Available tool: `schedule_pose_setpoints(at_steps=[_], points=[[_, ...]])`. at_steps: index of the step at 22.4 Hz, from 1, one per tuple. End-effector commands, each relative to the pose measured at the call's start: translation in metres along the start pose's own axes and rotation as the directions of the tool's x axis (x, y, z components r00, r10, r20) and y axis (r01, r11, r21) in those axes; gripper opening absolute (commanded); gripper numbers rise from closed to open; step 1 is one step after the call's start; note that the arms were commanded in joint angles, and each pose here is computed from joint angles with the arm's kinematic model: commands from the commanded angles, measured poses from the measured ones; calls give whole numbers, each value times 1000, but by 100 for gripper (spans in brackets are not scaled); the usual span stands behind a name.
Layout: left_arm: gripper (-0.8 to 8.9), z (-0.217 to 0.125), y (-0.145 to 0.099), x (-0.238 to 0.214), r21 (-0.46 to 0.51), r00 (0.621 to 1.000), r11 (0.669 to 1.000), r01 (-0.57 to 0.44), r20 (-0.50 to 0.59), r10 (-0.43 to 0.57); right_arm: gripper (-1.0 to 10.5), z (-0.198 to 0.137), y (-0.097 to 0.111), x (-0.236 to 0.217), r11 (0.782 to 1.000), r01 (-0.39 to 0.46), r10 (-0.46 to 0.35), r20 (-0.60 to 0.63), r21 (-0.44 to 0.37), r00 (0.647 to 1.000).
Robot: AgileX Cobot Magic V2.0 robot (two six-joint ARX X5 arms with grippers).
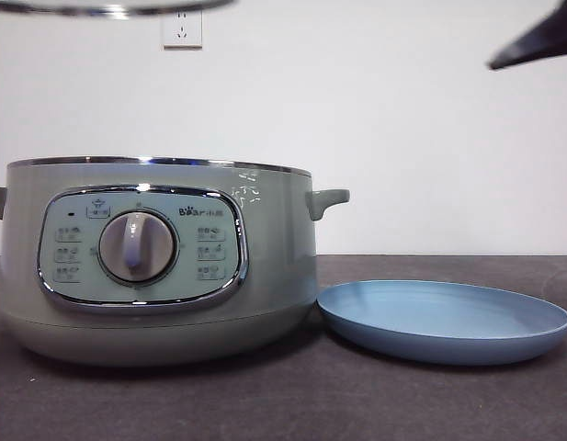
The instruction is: Take the pumpkin out from the steamer,put the pumpkin in the blue plate,close the lid
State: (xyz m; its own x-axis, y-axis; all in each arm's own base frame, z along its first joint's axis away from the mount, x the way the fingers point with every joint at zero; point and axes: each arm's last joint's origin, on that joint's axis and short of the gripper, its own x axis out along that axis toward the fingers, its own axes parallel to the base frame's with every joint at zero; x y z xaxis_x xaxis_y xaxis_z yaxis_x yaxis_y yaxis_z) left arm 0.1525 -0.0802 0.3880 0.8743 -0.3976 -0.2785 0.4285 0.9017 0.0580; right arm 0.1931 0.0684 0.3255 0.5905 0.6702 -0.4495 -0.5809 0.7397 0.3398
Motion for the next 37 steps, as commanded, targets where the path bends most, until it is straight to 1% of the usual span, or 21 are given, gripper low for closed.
schedule_pose_setpoints(at_steps=[1, 4, 6, 8, 10, 13, 15, 17, 18, 19, 21, 23, 24, 27, 31, 37], points=[[-9, 6, 3, -19, -4, 996, 999, -54, 71, 54, 604, 15, 12, 14, 997, -34, 33, -14, -64, 999], [-9, 3, 5, -32, -8, 991, 993, -114, 69, 114, 604, 28, 28, 32, 991, -59, 52, -55, -118, 997], [-9, 2, 7, -41, -11, 986, 988, -151, 68, 152, 604, 37, 37, 45, 985, -59, 47, -81, -160, 996], [-9, 0, 8, -49, -14, 979, 981, -192, 67, 192, 604, 45, 49, 60, 977, -59, 37, -110, -203, 993], [-9, -2, 10, -57, -18, 969, 972, -236, 68, 236, 604, 52, 61, 76, 966, -82, 45, -154, -244, 987], [-9, -4, 13, -68, -25, 951, 954, -299, 72, 300, 603, 61, 76, 100, 955, -123, 61, -225, -271, 972], [-9, -6, 14, -74, -29, 940, 943, -332, 75, 333, 604, 65, 85, 114, 952, -130, 50, -278, -278, 959], [-9, -8, 15, -82, -34, 924, 928, -371, 78, 373, 604, 71, 97, 137, 939, -149, 26, -365, -311, 930], [-9, -9, 16, -86, -34, 921, 925, -379, 80, 381, 604, 72, 104, 151, 925, -152, 6, -386, -349, 923], [-9, -9, 16, -86, -34, 917, 921, -389, 78, 390, 604, 72, 110, 163, 918, -141, -16, -390, -370, 921], [-9, -8, 17, -91, -26, 913, 915, -402, 63, 403, 604, 65, 120, 189, 896, -147, -43, -412, -419, 910], [-9, -7, 17, -93, -27, 913, 915, -403, 66, 403, 604, 54, 125, 211, 877, -160, -67, -444, -454, 893], [-9, -6, 17, -93, -28, 912, 915, -403, 67, 404, 604, 46, 127, 222, 868, -180, -66, -467, -464, 882], [-9, -7, 17, -93, -23, 914, 915, -402, 57, 402, 603, 27, 131, 246, 850, -217, -71, -511, -480, 857], [-9, -8, 17, -93, -20, 914, 916, -401, 53, 401, 602, 12, 126, 267, 843, -231, -82, -540, -487, 838], [-9, -8, 17, -93, -17, 918, 919, -393, 47, 393, 593, -3, 119, 284, 843, -241, -98, -578, -481, 810]])
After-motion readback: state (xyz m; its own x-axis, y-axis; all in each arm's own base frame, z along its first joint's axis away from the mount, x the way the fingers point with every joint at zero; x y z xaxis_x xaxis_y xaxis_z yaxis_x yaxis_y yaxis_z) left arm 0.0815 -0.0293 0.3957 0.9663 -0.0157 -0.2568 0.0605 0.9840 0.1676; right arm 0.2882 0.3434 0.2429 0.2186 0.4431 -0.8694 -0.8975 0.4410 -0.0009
